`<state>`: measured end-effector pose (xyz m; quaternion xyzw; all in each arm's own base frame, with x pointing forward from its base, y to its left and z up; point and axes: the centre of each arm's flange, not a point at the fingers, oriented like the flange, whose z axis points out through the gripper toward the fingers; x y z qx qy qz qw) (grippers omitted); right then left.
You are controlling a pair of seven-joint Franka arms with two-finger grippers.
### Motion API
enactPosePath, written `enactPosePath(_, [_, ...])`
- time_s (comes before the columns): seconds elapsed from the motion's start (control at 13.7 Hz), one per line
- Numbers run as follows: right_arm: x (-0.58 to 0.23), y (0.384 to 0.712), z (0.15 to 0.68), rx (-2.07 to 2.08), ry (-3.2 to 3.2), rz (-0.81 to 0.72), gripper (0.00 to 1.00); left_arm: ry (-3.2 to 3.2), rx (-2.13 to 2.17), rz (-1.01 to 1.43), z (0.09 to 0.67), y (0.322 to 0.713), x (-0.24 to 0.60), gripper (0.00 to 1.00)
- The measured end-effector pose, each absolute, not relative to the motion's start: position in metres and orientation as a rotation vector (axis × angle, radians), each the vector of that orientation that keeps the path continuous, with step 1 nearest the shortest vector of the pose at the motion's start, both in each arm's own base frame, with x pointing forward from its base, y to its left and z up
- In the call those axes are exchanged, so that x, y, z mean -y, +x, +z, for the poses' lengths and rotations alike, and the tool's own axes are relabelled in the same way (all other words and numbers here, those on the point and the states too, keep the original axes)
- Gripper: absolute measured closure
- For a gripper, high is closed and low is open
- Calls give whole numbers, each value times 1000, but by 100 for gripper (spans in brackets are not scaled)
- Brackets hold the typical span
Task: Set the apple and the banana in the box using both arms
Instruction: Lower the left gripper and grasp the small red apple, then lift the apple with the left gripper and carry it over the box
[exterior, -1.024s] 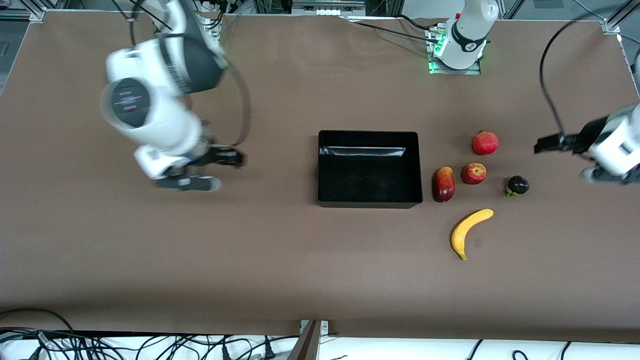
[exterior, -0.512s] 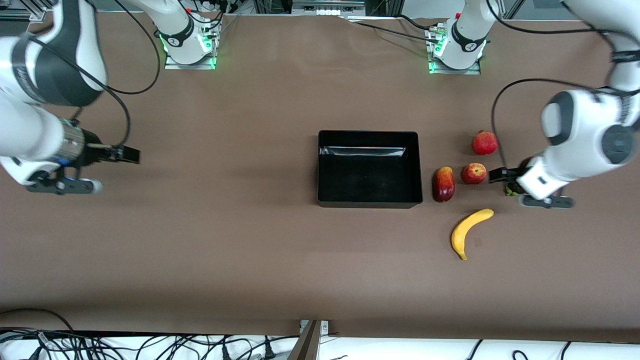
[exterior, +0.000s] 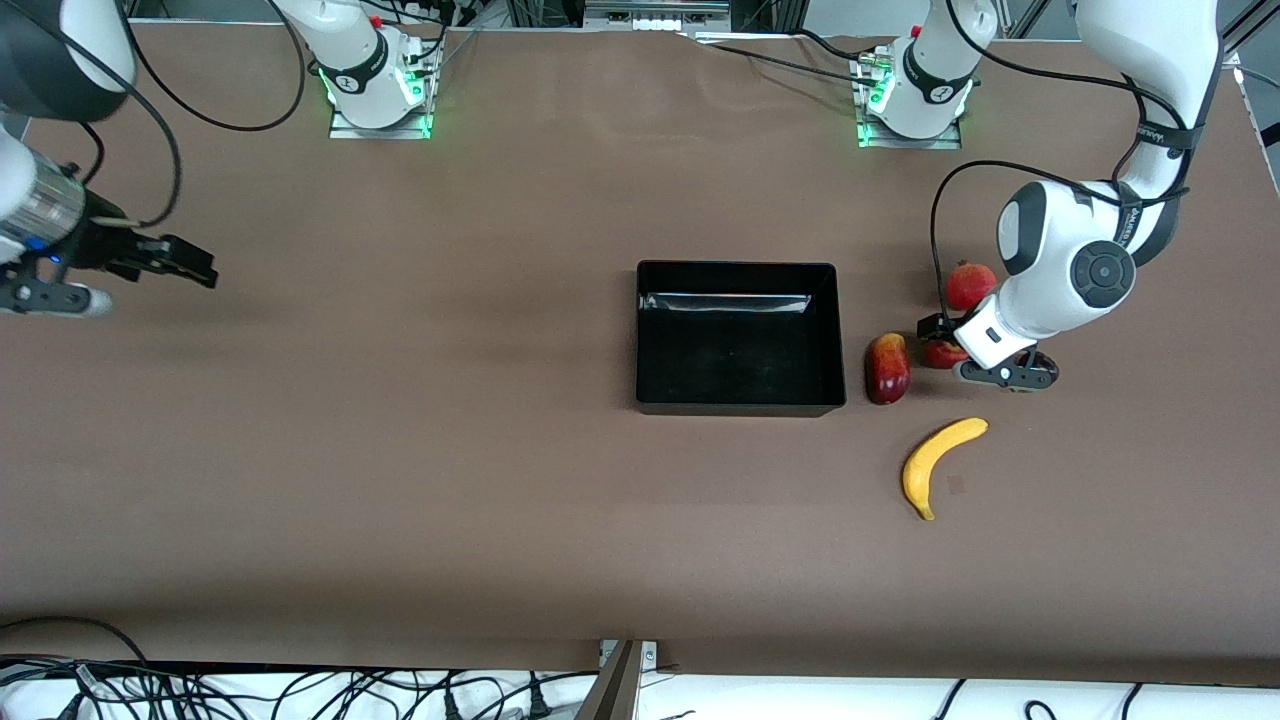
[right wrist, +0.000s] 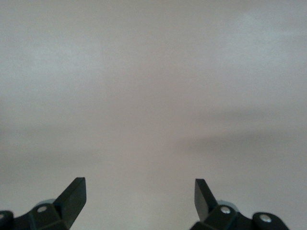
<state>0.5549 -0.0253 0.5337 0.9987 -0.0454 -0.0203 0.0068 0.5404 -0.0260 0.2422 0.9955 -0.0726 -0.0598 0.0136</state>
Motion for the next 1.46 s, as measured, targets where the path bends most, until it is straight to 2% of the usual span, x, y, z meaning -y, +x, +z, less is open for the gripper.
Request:
enactPosePath(0.15, [29,548,547,152,3125,-47,0,3092,340,-142,240,541,24,0])
enactPosePath(0.44, [31,541,544,159,3123,-129,0,3070,494,-130,227,537,17,0])
enactPosePath(0.88, [26,543,549,144,3122,-114,0,3065,519,-160,197,524,13,0])
enactPosePath(1.02, [26,544,552,144,3123,-95,0,3065,521,-156,199,524,13,19])
enactPosePath(1.1, [26,545,554,145,3123,-84,0,3066,521,-149,202,525,13,32])
enactPosePath(1.17, [26,545,557,146,3123,-75,0,3067,521,-135,208,527,14,34])
enactPosePath(1.46, [25,547,569,146,3124,-38,0,3068,543,-11,270,543,22,34])
